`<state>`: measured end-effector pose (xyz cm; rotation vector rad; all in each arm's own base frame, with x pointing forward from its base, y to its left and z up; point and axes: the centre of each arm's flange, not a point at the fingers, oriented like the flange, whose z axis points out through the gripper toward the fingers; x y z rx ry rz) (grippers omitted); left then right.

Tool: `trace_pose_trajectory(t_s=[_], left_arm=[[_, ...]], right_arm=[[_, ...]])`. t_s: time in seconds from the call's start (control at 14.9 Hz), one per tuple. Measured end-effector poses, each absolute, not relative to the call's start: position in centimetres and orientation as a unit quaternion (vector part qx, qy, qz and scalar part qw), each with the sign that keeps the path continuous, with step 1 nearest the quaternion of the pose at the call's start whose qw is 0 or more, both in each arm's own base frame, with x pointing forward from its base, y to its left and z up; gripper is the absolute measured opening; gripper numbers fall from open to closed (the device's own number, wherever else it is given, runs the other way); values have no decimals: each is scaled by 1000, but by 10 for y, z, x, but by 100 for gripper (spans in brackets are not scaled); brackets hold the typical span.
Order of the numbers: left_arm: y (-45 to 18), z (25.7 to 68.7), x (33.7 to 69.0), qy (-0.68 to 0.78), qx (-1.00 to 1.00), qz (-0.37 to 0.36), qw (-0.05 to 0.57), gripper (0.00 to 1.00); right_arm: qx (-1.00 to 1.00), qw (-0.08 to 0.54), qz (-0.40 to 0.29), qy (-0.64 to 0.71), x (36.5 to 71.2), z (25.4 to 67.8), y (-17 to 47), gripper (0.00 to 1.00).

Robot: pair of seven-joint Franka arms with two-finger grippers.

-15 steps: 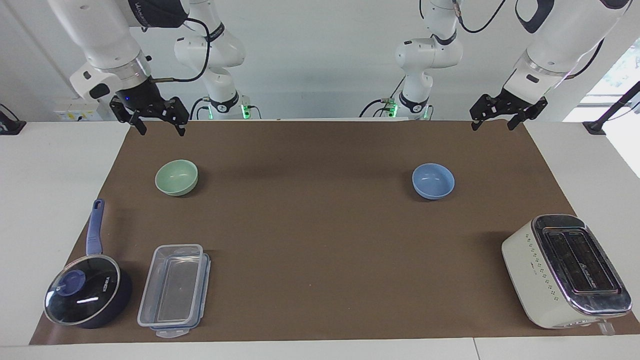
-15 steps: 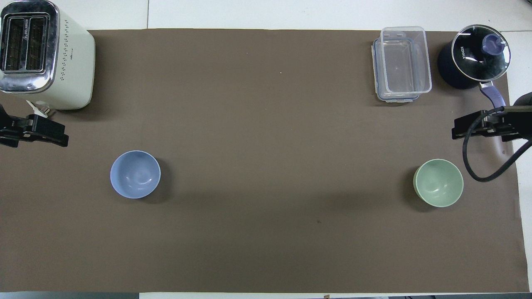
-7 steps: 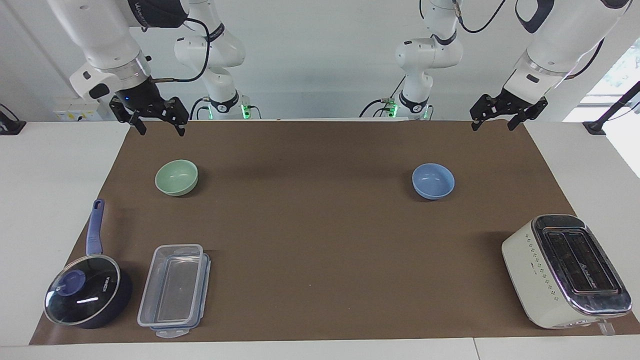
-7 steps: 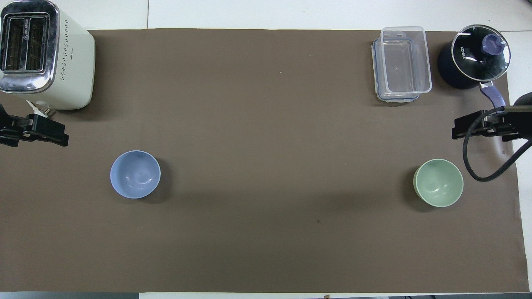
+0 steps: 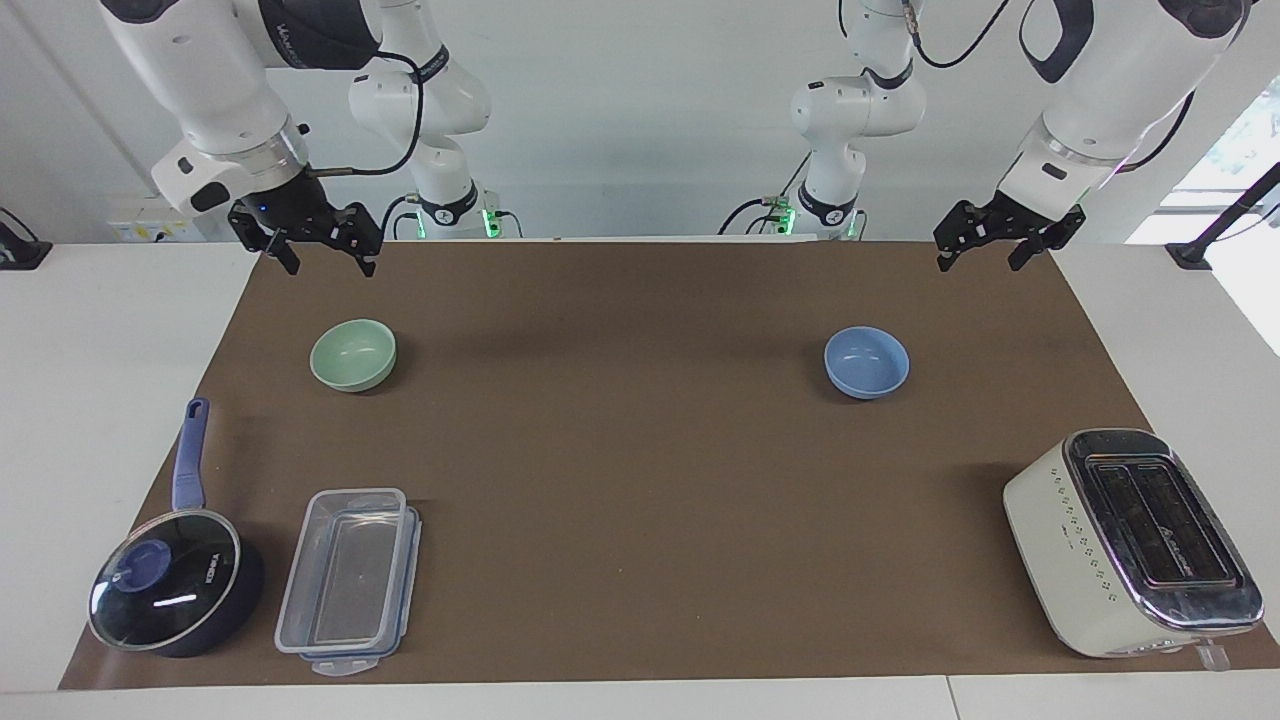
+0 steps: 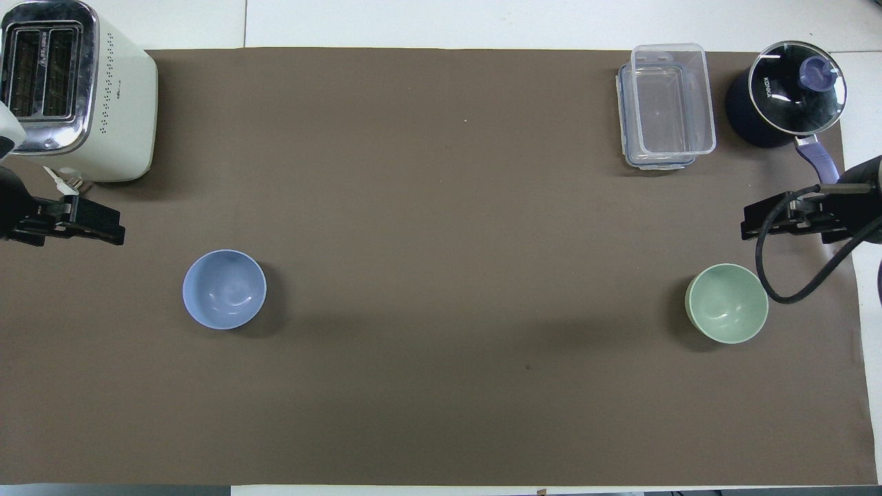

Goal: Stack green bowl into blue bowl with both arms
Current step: 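Reach the left gripper to the blue bowl while the right gripper reaches the green bowl, then grip the blue bowl with the left gripper while the right gripper grips the green bowl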

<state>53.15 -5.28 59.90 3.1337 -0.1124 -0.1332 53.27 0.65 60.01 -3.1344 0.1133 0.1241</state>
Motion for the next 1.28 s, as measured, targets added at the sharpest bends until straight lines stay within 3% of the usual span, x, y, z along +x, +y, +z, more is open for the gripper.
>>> trace_pose_trajectory(t_s=[0.27, 0.74, 1.28], left_arm=[[-40, 512, 525, -51, 998, -42, 1, 100], [-21, 370, 494, -82, 996, -34, 3, 98], [-25, 356, 490, -101, 994, -41, 4, 88]], right_arm=[[-999, 2, 10, 44, 521, 559, -5, 100], [-999, 0, 0, 43, 458, 458, -59, 100], [-1000, -2, -6, 14, 433, 375, -117, 100]])
